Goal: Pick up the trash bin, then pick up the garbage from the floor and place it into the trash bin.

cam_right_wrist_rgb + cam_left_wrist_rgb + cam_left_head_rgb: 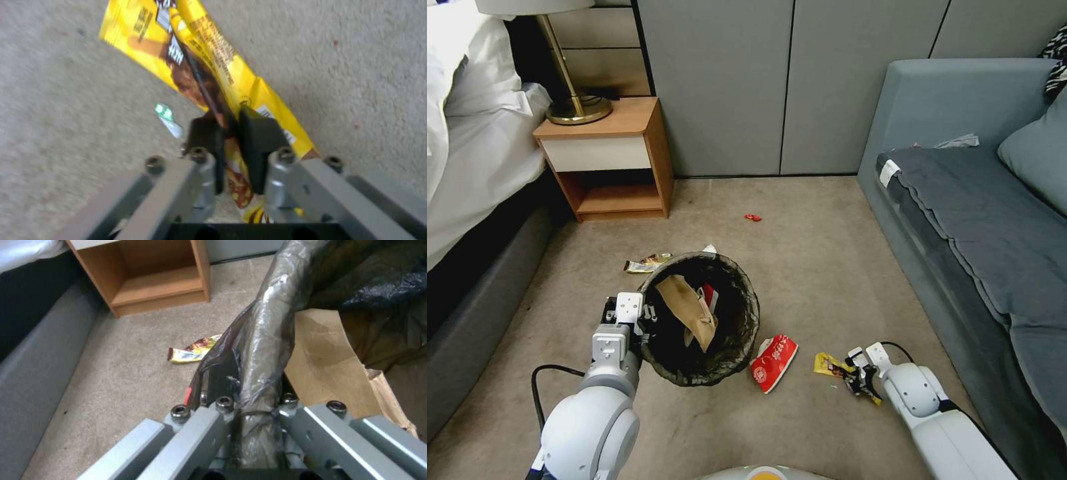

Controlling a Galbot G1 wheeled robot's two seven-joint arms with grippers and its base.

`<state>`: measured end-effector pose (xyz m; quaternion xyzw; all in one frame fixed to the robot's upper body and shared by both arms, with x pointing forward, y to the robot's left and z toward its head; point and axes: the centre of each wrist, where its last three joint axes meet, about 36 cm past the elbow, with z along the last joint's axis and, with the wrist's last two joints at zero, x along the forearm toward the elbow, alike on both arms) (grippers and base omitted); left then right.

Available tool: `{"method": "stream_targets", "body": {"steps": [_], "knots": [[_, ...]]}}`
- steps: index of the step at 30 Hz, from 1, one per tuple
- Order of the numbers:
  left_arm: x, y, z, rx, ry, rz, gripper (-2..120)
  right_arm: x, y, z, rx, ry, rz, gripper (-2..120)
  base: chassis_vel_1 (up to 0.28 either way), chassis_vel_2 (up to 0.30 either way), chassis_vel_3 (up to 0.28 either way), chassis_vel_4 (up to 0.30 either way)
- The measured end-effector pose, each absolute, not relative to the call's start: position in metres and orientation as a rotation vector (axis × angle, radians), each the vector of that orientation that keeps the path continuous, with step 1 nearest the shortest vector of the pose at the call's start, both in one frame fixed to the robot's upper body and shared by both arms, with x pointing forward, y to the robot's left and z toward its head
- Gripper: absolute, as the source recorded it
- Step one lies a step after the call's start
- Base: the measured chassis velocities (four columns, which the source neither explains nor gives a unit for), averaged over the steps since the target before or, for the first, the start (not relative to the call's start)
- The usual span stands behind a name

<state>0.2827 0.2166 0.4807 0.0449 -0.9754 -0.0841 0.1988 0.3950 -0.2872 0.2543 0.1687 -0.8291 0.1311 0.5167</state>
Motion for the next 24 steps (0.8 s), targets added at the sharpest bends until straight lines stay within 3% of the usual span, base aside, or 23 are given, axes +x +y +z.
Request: {"method": "stream_targets", "body": {"steps": [2,11,24], "knots": [[0.283,0.217,0.481,0.125,-2.728,-0.235,0,0.393,-0.285,0.258,0.410,-2.009,0.289,1,0.000,0.000,0.000,0.000],[0.283,0.216,0.480,0.120,-2.726,-0.237,0,0.384,-0.280,0.288,0.463,-2.178,0.182,0,0.000,0.000,0.000,0.000],[0.281,0.215,0.486,0.100,-2.719,-0.224,0,0.358,-0.297,0.399,0.625,-2.748,-0.181,0,0.000,0.000,0.000,0.000]]}}
